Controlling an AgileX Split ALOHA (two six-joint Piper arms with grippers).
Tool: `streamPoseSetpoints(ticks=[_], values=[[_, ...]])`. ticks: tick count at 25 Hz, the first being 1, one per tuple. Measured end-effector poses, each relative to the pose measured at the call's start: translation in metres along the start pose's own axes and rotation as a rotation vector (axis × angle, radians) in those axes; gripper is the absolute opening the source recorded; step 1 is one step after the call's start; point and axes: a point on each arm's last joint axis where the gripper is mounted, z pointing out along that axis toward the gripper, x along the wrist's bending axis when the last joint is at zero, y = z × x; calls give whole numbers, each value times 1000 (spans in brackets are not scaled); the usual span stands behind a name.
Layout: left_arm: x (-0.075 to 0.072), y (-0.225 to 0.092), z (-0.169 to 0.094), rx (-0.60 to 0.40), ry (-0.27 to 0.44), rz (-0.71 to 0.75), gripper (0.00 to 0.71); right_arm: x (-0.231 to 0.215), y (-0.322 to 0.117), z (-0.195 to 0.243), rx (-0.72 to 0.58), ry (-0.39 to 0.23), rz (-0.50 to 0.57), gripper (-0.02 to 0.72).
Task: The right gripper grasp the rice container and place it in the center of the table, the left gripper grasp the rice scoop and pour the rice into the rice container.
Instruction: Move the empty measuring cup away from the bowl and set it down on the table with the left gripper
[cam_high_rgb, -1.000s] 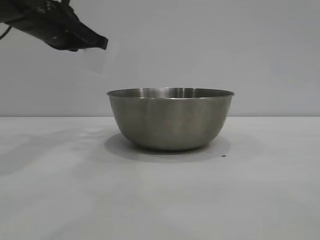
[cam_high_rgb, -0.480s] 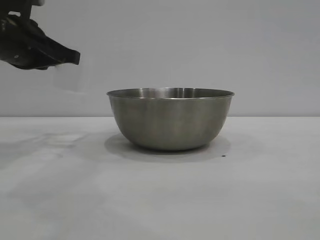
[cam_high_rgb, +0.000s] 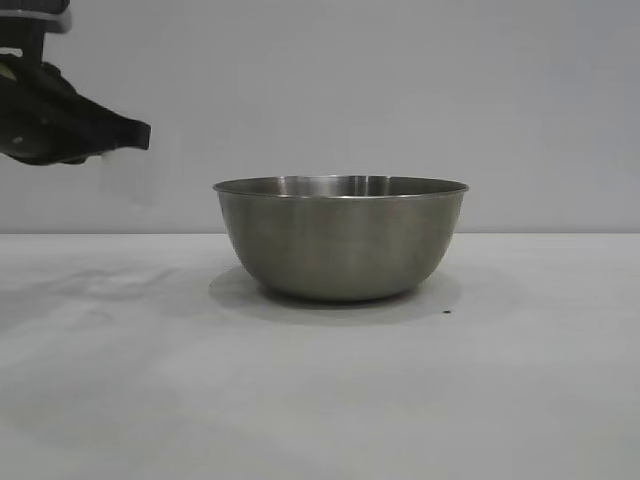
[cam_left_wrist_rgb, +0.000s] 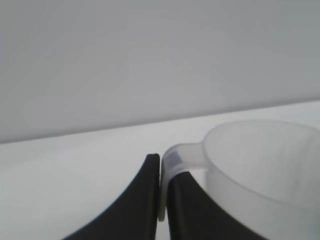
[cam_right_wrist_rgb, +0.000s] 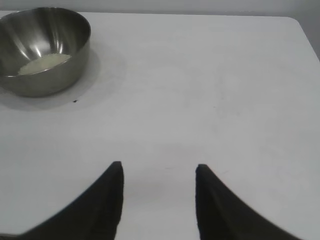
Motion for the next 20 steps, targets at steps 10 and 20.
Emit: streamPoseSetpoints(ticks=[10,20], values=[[0,-24,2,49,21,1,0,0,0,0,0,0,0,272],[0,-35,2,78,21,7,0,0,0,0,0,0,0,272]])
